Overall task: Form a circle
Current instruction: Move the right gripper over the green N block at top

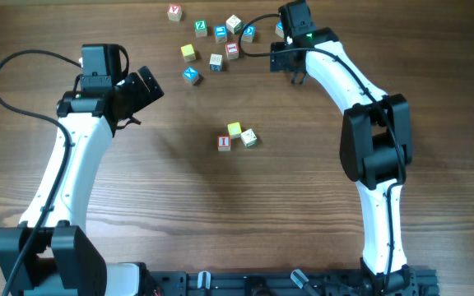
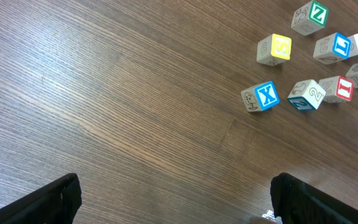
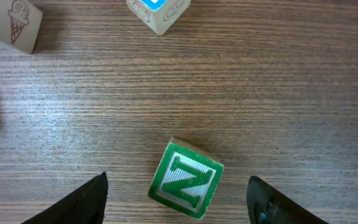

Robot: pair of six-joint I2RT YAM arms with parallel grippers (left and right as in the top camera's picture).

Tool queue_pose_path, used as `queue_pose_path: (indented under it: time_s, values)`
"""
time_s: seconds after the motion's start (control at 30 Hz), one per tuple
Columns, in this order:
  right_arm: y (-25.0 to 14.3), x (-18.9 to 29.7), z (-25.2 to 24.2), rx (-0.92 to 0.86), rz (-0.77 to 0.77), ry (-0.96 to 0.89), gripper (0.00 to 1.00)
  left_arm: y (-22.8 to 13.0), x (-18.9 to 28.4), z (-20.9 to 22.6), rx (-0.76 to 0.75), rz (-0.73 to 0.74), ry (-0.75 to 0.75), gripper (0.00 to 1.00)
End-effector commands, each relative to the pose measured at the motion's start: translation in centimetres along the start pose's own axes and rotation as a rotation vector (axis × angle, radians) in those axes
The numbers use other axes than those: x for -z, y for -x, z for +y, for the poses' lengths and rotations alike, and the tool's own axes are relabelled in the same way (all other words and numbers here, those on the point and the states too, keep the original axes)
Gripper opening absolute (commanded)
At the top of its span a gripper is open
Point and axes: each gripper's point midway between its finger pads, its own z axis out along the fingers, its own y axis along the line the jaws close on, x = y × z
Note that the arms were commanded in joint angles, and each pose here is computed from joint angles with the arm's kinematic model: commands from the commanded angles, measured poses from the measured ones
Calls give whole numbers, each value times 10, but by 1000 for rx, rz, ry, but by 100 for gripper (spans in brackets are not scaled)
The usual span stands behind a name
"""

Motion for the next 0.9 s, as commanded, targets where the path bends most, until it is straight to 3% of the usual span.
queue_pose_path:
  time_s: [0.0,0.23,0.5,0.67,0.87]
  values:
    - [-3,-10,-4,-84,10,-24,60,0,-2,3,1,1,10,100]
    - [-8,-9,-6,-207,27,-33,51,0,-2,3,1,1,10,100]
    - [-5,-9,-5,-210,15,-31,40,0,-2,3,1,1,10,100]
    - [-3,-9,-12,-209,0,-66,50,0,-2,3,1,1,10,100]
    - [-8,-9,-13,-224,17,-76,38,0,-2,3,1,1,10,100]
